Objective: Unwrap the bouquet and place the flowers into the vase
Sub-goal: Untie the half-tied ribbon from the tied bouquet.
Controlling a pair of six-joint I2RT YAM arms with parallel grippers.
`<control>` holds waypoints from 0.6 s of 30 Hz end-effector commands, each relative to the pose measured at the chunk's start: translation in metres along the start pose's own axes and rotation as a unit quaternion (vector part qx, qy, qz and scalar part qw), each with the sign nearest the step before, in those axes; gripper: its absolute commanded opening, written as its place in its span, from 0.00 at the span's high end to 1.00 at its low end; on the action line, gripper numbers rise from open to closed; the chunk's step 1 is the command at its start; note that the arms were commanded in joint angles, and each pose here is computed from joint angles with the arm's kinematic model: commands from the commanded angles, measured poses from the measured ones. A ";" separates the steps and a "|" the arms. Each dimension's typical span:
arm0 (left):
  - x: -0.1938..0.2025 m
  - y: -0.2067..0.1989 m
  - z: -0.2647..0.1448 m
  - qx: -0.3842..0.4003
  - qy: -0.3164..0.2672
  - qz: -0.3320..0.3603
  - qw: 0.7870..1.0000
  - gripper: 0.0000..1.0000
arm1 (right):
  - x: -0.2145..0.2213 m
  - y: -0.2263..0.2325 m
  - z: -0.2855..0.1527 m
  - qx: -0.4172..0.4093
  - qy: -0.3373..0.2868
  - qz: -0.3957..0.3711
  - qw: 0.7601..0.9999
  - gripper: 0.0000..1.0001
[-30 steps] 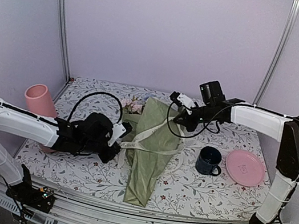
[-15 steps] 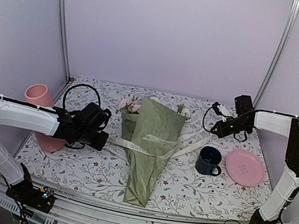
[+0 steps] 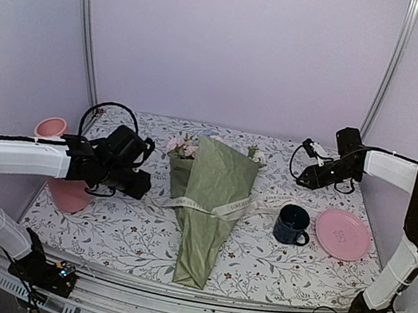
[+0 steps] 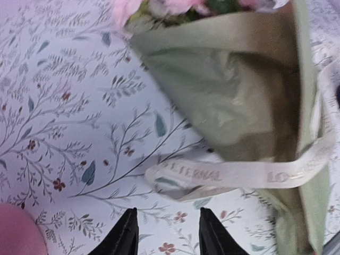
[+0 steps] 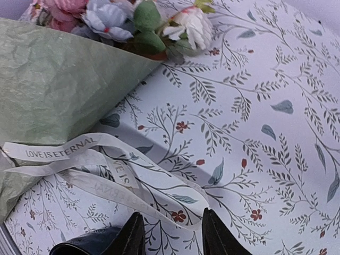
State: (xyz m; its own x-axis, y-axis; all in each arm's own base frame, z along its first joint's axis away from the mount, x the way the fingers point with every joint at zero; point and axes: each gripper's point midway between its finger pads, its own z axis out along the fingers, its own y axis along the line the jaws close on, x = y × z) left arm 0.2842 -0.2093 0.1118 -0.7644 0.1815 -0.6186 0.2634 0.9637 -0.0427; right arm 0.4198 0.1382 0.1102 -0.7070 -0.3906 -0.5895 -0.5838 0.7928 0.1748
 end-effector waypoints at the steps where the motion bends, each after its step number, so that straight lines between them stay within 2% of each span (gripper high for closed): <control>1: -0.050 -0.090 -0.044 0.156 -0.101 0.145 0.972 0.55 | -0.033 0.038 -0.023 -0.086 -0.048 -0.073 0.992 0.59; 4: -0.052 -0.154 -0.056 0.222 -0.125 0.264 0.930 0.49 | -0.033 0.057 -0.005 -0.121 -0.026 -0.126 0.984 0.57; 8: -0.044 -0.203 -0.032 0.229 -0.109 0.361 0.898 0.48 | -0.034 0.097 0.016 -0.163 -0.018 -0.202 0.965 0.55; 12: -0.038 -0.224 -0.005 0.220 -0.095 0.416 0.877 0.48 | -0.034 0.130 0.033 -0.191 -0.015 -0.263 0.945 0.54; 18: -0.028 -0.222 0.025 0.185 -0.068 0.455 0.868 0.48 | -0.029 0.155 0.051 -0.238 -0.008 -0.271 0.933 0.51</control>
State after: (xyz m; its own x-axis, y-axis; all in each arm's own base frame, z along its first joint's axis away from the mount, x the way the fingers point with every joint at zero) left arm 0.2561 -0.4328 0.1186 -0.1460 0.7406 -0.6559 0.9149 0.3534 0.1953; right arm 0.3721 0.2869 0.1124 -0.2881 -0.6762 -0.6780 -0.9557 0.2474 0.1594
